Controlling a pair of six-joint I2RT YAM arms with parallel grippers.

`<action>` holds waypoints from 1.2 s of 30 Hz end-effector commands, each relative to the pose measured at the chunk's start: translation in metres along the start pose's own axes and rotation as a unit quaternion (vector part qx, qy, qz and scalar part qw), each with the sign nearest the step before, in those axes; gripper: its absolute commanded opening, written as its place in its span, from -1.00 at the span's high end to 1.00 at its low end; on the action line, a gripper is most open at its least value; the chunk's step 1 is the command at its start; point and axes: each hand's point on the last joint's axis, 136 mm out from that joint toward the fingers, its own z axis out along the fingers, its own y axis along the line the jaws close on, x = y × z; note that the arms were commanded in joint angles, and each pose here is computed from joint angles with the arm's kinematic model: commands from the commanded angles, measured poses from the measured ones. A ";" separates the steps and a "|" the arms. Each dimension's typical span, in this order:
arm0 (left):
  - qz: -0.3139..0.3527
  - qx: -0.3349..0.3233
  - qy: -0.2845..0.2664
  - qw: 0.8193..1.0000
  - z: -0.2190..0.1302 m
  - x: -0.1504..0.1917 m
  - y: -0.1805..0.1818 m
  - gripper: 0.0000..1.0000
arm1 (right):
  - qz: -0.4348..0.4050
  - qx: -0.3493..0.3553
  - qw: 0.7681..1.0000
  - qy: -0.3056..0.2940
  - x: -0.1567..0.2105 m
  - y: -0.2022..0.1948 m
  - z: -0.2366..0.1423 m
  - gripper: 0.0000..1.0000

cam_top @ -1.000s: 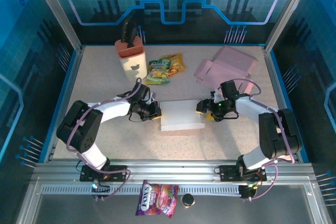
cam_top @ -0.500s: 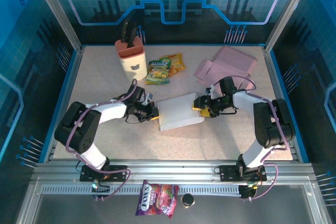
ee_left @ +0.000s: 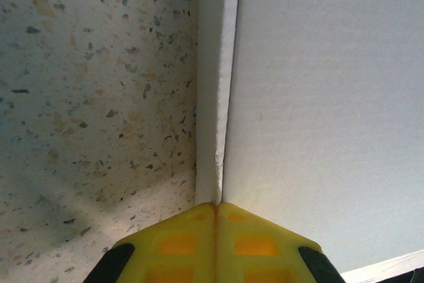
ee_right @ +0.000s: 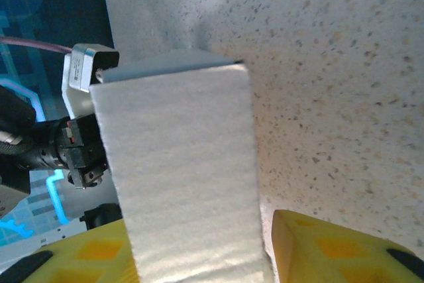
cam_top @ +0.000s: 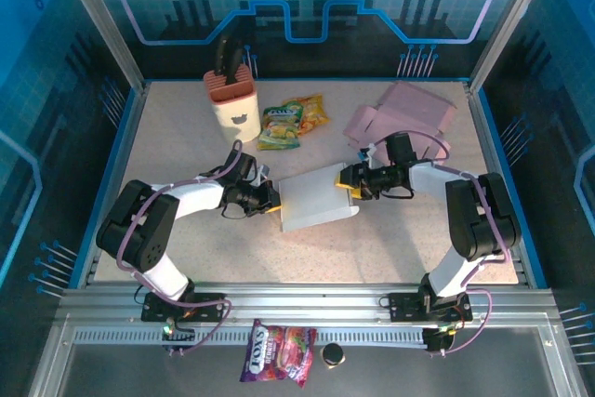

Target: Fold the paper box

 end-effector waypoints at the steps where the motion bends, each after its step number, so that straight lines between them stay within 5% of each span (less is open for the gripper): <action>1: -0.013 -0.053 -0.002 0.999 -0.001 0.007 0.029 0.86 | 0.007 -0.014 1.000 0.013 0.007 0.006 0.008 0.08; 9: 0.007 -0.043 -0.024 0.999 -0.011 0.000 0.018 0.76 | 0.033 -0.014 0.999 0.012 0.008 0.009 0.009 0.28; 16: 0.151 -0.018 -0.129 0.980 -0.060 -0.009 -0.031 0.23 | 0.085 -0.005 0.996 0.003 0.010 0.011 0.001 0.50; 18: 0.259 0.014 -0.154 0.953 -0.073 0.003 -0.061 0.12 | 0.123 -0.002 0.992 -0.001 0.010 0.008 -0.003 0.53; 21: 0.444 0.073 -0.178 0.875 -0.090 0.043 -0.106 -0.30 | 0.186 -0.008 0.983 -0.007 0.010 0.008 -0.010 0.54; 28: 0.648 0.017 -0.137 0.749 -0.085 0.082 -0.102 -0.61 | 0.328 -0.022 0.944 0.018 0.023 0.013 -0.017 0.49; 36: 0.705 -0.047 -0.111 0.699 -0.063 0.065 -0.091 -0.66 | 0.420 -0.020 0.906 0.057 0.044 0.016 -0.023 0.49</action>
